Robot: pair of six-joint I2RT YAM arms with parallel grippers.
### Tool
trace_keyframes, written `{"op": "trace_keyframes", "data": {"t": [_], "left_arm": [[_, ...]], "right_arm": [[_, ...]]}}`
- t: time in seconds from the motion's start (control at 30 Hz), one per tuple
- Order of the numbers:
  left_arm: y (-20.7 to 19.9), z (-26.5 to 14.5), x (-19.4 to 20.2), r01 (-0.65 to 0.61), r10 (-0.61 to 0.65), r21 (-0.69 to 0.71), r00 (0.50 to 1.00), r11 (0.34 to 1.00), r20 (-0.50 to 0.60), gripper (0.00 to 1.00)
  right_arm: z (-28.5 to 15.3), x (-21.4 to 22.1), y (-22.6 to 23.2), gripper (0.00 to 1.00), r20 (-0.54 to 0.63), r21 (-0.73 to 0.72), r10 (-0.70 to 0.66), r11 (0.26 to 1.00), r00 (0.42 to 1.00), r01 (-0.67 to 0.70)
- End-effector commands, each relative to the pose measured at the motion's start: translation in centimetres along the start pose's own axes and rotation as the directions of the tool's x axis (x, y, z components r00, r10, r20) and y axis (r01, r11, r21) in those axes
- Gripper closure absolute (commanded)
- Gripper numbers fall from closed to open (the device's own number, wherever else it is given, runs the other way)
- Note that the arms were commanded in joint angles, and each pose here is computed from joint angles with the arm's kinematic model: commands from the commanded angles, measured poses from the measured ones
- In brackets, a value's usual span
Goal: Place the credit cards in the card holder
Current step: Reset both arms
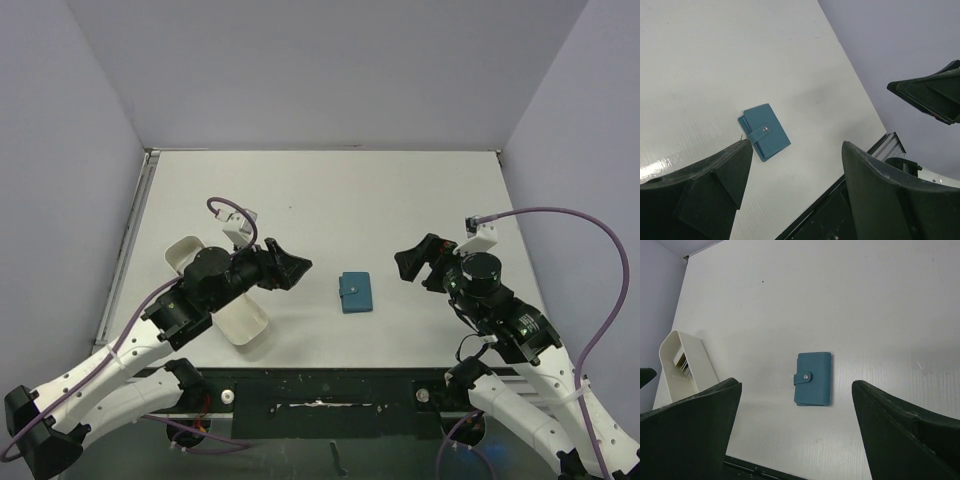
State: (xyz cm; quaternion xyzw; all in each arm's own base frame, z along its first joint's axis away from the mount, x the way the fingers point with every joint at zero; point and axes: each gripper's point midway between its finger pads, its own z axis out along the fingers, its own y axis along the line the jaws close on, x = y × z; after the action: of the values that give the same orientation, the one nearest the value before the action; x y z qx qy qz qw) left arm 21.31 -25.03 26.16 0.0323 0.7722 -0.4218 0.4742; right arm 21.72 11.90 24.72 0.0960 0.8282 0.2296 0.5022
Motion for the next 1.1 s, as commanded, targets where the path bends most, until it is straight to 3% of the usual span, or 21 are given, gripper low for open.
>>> {"op": "trace_keyframes", "data": {"t": [0.0,0.37,0.77,1.07], "left_arm": [[-2.2,0.0,-2.2,0.008,-0.014,0.083,0.997,0.997,0.071,0.28],[-2.0,-0.2,-2.7,0.004,-0.010,0.070,0.996,0.998,0.090,0.27],[-3.2,-0.4,-5.3,-0.042,0.034,0.058,0.990,0.997,0.136,0.26],[-2.1,0.0,-3.9,-0.021,0.015,0.047,0.992,0.999,0.126,0.26]], "right_arm": [[0.2,-1.0,0.5,0.03,0.045,-0.011,0.020,1.000,0.999,-0.019],[0.5,-0.8,0.4,0.02,0.036,0.000,0.020,1.000,0.999,-0.020],[-0.8,-3.9,1.8,0.02,0.077,-0.014,-0.009,1.000,0.997,0.010],[0.2,-1.7,1.1,0.02,0.040,-0.012,0.017,1.000,0.999,-0.016]]}}
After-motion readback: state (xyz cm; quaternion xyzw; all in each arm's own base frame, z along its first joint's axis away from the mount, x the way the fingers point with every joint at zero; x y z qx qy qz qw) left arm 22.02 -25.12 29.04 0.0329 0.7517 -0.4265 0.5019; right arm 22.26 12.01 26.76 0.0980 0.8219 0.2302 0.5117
